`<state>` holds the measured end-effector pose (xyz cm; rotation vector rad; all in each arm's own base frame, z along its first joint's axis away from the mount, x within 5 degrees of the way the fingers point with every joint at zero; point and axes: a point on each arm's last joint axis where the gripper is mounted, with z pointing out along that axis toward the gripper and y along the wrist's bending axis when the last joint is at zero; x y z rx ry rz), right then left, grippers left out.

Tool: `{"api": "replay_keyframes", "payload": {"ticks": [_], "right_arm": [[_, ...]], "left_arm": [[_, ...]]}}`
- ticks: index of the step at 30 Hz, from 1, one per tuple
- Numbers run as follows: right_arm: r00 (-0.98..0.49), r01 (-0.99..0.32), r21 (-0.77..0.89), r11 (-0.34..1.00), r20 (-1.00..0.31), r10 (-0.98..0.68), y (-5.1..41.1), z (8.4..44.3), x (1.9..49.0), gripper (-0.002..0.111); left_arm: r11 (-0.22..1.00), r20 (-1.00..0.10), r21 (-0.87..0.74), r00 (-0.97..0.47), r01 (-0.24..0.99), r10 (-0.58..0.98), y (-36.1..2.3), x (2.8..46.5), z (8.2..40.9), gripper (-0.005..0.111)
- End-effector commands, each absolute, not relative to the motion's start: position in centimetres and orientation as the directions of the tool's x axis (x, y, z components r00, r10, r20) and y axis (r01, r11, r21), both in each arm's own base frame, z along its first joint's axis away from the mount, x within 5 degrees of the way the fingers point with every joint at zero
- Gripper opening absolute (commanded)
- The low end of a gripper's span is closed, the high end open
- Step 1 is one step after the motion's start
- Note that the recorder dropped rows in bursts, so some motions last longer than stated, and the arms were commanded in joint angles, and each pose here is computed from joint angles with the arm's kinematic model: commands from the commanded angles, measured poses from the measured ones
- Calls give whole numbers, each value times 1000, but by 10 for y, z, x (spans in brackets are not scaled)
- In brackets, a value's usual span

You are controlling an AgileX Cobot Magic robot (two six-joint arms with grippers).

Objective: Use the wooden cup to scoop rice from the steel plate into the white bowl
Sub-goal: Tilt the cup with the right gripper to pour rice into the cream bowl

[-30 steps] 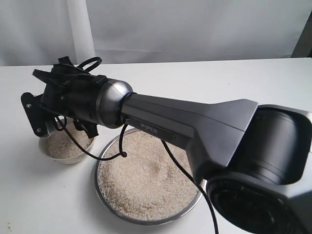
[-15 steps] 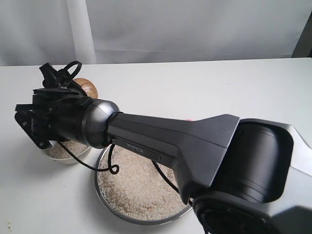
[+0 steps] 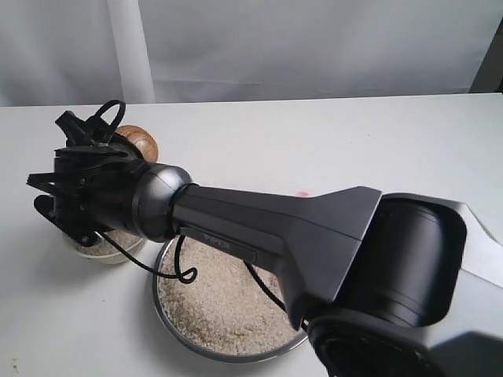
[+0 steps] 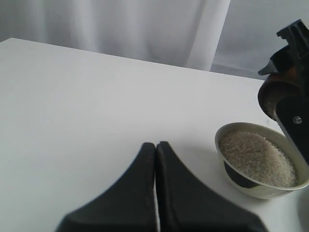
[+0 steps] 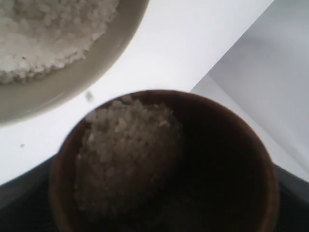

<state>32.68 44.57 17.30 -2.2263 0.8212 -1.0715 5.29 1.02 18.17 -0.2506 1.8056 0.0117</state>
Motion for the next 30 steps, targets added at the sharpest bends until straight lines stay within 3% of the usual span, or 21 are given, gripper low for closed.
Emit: {"api": "replay_keyframes", "payload": {"ticks": [1, 7, 30], "right_arm": [[496, -223, -670, -709, 548, -674, 446, 180, 329, 0], [459, -125, -633, -764, 646, -610, 450, 184, 327, 0], [390, -48, -573, -818, 744, -543, 457, 189, 317, 0]], "left_arm": [[977, -961, -133, -218, -168, -169, 10, 53, 183, 0], [977, -961, -133, -218, -168, -169, 10, 53, 183, 0], [977, -961, -133, -218, -168, -169, 10, 53, 183, 0]]}}
